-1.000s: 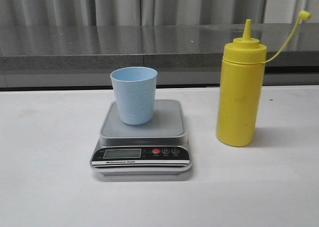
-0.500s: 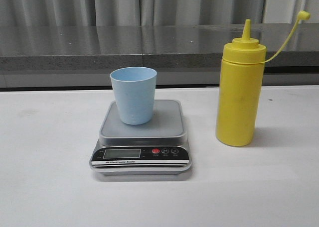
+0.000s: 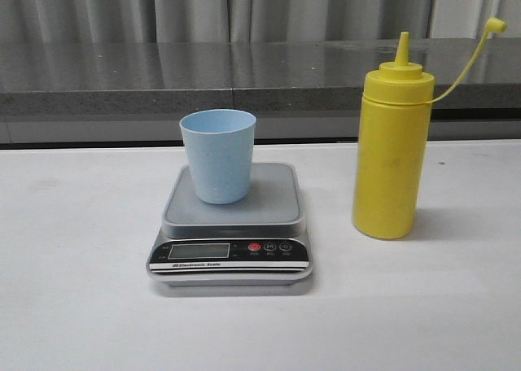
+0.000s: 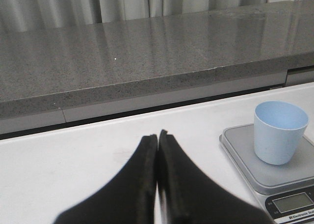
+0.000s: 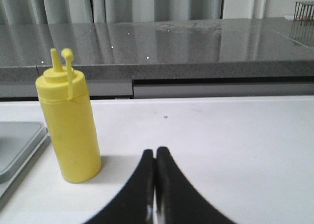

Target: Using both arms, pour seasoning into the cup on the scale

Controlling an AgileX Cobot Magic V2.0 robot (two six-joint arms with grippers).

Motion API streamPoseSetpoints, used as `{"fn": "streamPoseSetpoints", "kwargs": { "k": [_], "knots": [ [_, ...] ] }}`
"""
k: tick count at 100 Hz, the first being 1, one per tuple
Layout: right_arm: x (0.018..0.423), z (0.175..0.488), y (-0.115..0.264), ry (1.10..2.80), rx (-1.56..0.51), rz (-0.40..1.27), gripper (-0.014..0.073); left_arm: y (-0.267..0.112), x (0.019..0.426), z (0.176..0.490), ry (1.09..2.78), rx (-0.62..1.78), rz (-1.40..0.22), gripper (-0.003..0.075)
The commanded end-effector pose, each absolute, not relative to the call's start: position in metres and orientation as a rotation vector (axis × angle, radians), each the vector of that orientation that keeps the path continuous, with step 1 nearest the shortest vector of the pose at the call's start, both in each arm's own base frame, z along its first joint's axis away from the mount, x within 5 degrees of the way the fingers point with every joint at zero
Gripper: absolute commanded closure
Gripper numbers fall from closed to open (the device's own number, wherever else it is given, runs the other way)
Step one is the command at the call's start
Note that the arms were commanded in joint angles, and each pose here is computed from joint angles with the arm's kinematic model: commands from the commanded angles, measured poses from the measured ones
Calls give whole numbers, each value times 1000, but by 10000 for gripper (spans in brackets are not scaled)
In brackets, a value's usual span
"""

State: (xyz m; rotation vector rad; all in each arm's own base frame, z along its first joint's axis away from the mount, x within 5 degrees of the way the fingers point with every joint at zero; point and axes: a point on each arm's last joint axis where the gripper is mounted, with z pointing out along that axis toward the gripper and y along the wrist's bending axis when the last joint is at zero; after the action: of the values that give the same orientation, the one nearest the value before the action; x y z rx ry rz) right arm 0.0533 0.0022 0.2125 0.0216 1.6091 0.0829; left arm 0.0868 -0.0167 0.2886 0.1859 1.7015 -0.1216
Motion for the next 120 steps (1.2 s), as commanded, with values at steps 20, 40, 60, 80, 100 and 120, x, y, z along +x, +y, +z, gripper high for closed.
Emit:
{"fn": "streamPoseSetpoints", "kwargs": {
  "k": [20, 40, 60, 80, 100, 120],
  "knots": [
    [54, 209, 2, 1492, 23, 76, 662, -17, 88, 305, 1604, 175, -125, 740],
    [54, 209, 2, 1494, -3, 48, 662, -17, 88, 305, 1604, 175, -125, 740],
    [54, 208, 2, 1496, -2, 49, 662, -17, 88, 305, 1604, 175, -125, 740],
    [54, 208, 2, 1496, -2, 49, 662, -17, 88, 305, 1604, 175, -125, 740],
    [54, 208, 2, 1496, -2, 49, 662, -17, 88, 305, 1604, 175, -125, 740],
    [54, 208, 2, 1496, -2, 49, 662, -17, 88, 305, 1604, 175, -125, 740]
  ]
}}
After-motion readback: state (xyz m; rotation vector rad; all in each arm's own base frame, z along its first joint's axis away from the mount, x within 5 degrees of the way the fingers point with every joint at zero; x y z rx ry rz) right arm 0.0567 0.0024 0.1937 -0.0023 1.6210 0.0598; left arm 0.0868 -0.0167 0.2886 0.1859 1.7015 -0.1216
